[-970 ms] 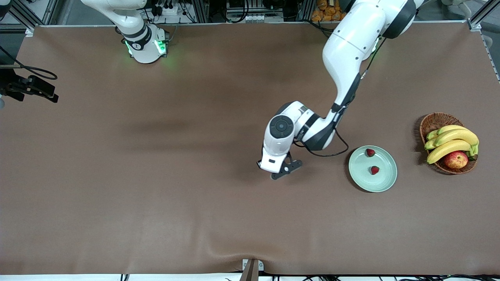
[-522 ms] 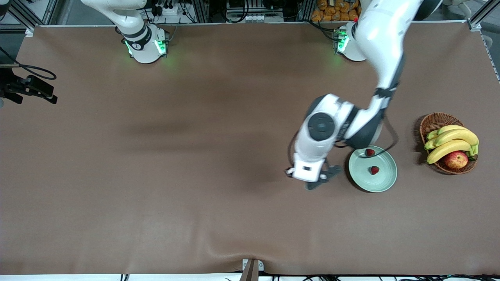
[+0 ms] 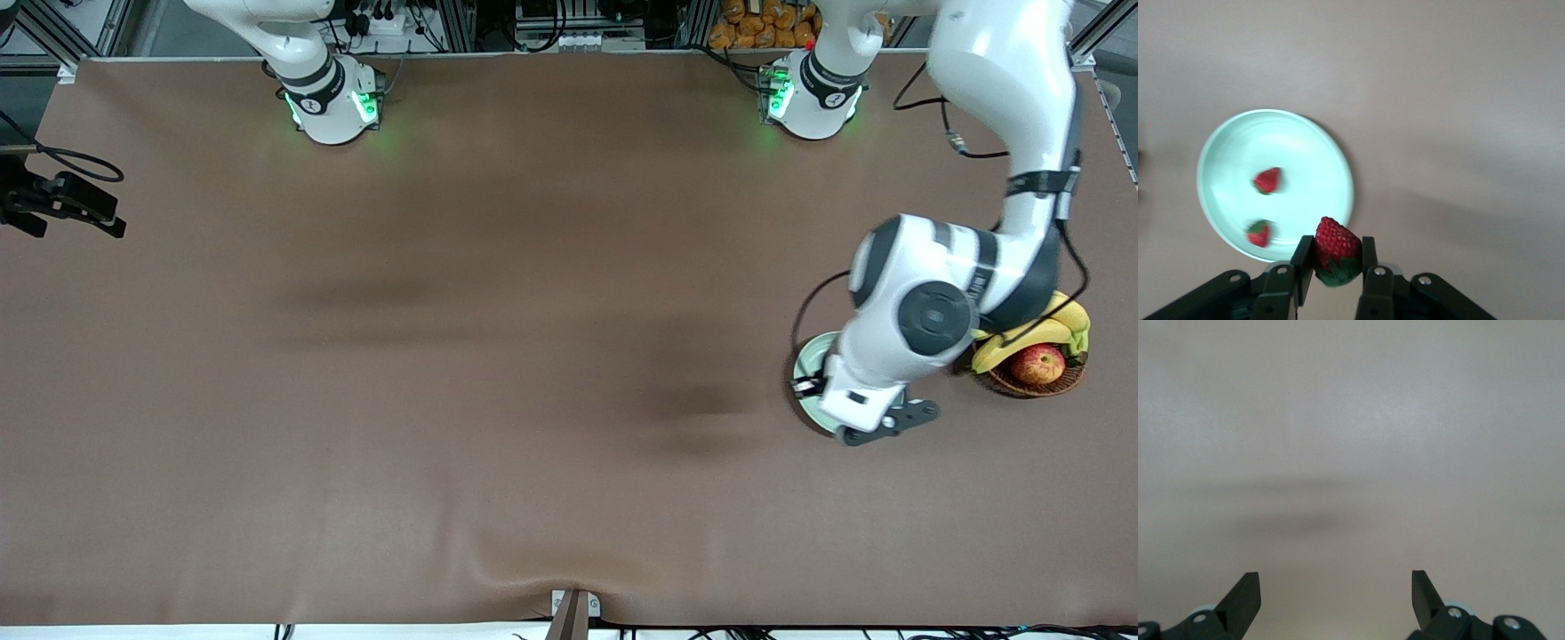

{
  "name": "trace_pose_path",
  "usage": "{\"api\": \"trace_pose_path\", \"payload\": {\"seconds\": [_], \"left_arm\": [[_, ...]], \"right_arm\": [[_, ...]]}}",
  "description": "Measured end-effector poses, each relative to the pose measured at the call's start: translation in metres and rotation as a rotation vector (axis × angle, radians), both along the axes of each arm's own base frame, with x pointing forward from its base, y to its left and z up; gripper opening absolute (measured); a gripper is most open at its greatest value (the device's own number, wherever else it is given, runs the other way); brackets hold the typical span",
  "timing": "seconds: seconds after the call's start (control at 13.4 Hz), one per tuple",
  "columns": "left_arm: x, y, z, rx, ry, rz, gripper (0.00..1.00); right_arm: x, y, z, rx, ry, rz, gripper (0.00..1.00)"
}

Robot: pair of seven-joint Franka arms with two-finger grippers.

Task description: Collect all strawberries into plate

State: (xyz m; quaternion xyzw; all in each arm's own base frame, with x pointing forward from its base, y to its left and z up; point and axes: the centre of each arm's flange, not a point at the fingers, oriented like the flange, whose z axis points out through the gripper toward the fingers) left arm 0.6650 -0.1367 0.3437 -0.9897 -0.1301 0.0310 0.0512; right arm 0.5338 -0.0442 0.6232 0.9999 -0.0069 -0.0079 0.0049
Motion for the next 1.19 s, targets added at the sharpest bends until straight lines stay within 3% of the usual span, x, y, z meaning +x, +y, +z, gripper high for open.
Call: {"api": "trace_pose_path", "payload": {"seconds": [0.3, 0.75, 0.82, 0.97, 1.19], "left_arm": [[-0.010, 0.050, -0.052, -0.018, 0.025, -0.035, 0.33], [-0.026, 0.051, -0.110, -0.040, 0.026, -0.044, 0.33], [-0.025, 0.051, -0.111, -0.042, 0.022, -0.044, 0.39], [-0.020, 0.051, -0.101, -0.044, -0.002, -0.048, 0.62], [-0.006, 0.051, -0.041, -0.043, -0.089, -0.050, 0.93]], "right_arm": [[-0.001, -0.011, 0.003, 0.000, -0.006, -0.020, 1.00], [-0.001, -0.009, 0.003, 0.002, -0.005, -0.018, 1.00], [-0.001, -0.009, 0.003, 0.002, -0.006, -0.016, 1.00], [-0.001, -0.007, 0.003, 0.004, -0.005, -0.014, 1.00], [-0.003, -0.006, 0.001, 0.006, 0.014, -0.013, 1.00]]}}
